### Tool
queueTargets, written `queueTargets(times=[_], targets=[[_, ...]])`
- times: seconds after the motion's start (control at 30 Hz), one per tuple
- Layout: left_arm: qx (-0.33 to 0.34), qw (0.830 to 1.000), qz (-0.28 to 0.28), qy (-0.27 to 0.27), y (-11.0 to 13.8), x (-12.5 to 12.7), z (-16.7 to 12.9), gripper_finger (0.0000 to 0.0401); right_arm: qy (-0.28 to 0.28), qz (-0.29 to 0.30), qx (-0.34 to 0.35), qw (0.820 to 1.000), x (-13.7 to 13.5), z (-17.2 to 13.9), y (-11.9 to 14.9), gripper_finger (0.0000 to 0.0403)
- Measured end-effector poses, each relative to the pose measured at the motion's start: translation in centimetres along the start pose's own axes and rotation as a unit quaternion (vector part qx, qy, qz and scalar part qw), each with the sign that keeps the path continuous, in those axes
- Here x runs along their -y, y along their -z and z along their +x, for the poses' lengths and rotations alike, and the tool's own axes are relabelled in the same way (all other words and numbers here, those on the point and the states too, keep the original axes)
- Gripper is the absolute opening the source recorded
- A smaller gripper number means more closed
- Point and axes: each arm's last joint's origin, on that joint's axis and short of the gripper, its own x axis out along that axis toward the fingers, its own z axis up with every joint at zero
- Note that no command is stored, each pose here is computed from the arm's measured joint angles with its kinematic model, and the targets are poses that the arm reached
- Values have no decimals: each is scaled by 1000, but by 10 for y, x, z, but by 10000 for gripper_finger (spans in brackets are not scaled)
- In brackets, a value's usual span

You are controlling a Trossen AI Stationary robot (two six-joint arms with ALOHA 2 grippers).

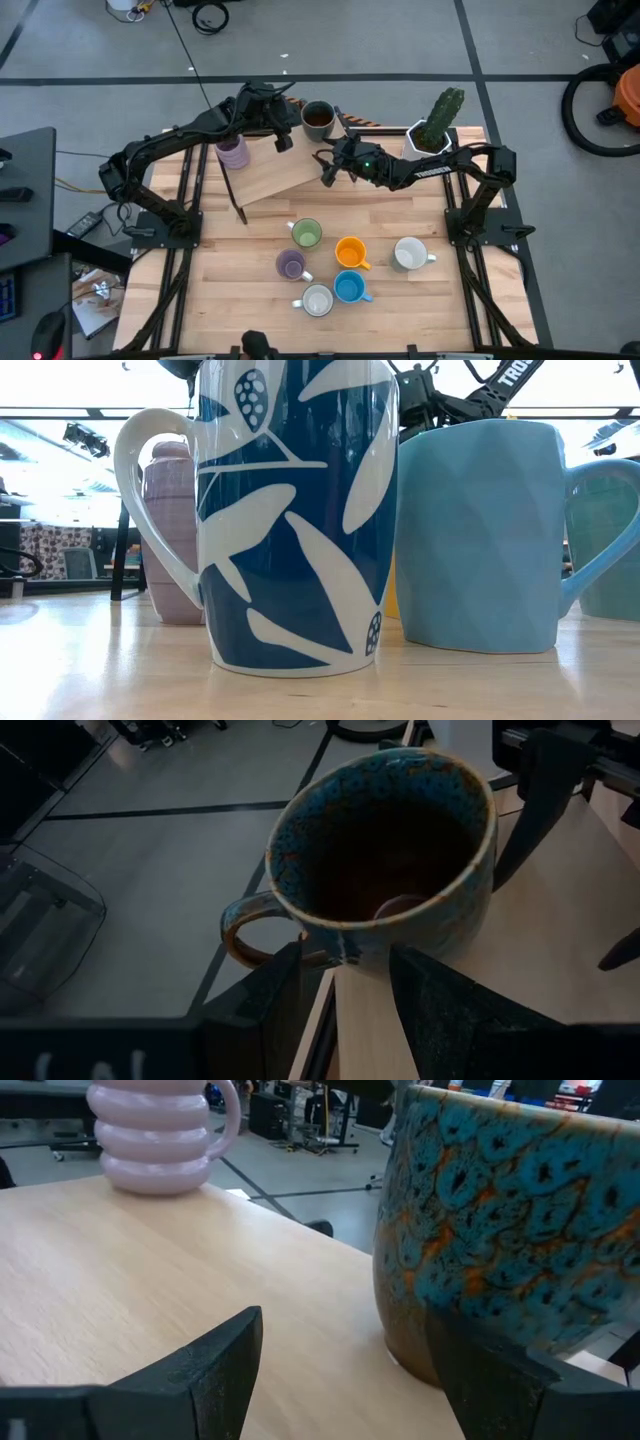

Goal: Place coffee mugs
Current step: Put the green-brown patterned mug on the shelf, then put the purple mug on the shelf aligned with the other purple mug

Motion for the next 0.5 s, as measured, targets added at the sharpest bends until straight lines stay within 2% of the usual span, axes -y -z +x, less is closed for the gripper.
queueTargets(times=[0.23,0.5], targets=[[-5,1000,2,7,-1,3,-6,160,2,-15,-7,1000,-4,-21,-21,285],[35,999,-13,6,-14,4,-39,160,1,-35,-35,999,-1,-58,-48,285]])
